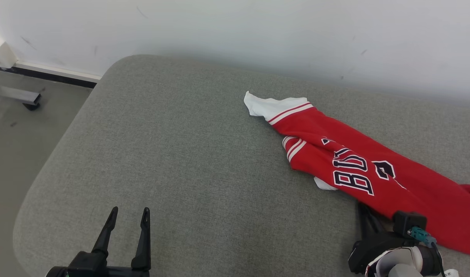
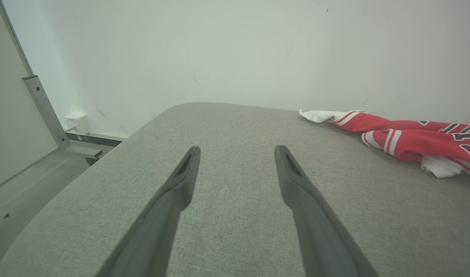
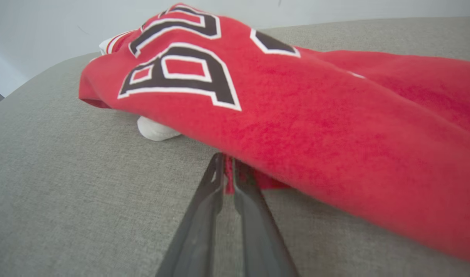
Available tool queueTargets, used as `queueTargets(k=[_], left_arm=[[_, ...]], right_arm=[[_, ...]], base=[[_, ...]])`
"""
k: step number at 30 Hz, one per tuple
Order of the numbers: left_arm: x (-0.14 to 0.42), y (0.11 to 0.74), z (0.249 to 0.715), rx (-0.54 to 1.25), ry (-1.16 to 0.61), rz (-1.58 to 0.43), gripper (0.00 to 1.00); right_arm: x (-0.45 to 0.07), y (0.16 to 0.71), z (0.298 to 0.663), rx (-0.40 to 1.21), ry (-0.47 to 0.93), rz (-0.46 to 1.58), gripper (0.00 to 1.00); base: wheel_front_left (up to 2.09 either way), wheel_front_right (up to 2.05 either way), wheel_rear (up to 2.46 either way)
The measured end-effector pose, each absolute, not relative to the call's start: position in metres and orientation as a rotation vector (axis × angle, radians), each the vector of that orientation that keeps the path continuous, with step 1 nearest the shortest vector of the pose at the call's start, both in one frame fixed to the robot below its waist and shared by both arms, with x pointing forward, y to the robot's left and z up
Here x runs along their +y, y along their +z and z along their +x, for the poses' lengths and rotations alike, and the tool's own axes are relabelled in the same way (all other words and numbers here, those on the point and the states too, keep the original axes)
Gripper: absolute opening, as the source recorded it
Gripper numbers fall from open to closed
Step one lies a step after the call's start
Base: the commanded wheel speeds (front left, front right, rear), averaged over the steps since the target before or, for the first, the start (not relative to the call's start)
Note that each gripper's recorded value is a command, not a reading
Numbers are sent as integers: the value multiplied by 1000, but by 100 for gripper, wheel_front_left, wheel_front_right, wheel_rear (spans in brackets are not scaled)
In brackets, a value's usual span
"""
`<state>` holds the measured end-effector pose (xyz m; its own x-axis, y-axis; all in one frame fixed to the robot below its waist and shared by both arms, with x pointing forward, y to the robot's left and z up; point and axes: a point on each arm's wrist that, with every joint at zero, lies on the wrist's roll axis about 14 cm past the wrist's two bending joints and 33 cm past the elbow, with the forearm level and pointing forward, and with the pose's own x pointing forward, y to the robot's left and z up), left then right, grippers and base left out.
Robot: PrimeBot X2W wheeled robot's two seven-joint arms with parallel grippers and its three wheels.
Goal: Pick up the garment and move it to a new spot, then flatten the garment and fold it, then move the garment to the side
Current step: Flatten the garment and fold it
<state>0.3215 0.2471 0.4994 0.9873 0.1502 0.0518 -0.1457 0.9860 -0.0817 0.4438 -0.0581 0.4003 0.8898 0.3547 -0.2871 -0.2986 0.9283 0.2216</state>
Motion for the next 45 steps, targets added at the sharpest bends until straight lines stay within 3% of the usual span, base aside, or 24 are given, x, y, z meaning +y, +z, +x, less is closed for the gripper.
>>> queueTargets(k=[10,21,28,37,45], left_arm=[[241,501,321,-70,131,-89,100],[225,503,321,-83,83,-105,100],[210,506,326,-93,36,-112,100],[205,514,326,-120,23,-118,100],[216,513,318,-121,60,-120,100]], right_arm=[[-69,414,425,273,361,132,0],[-97,461,387,97,365,137,0],[-120,526,389,-98,371,65,0],[-102,637,395,-355,474,-42,0],[-79,678,403,-439,539,-53,0]], base=[[0,0,0],[0,0,0],[0,0,0],[0,0,0],[0,0,0]])
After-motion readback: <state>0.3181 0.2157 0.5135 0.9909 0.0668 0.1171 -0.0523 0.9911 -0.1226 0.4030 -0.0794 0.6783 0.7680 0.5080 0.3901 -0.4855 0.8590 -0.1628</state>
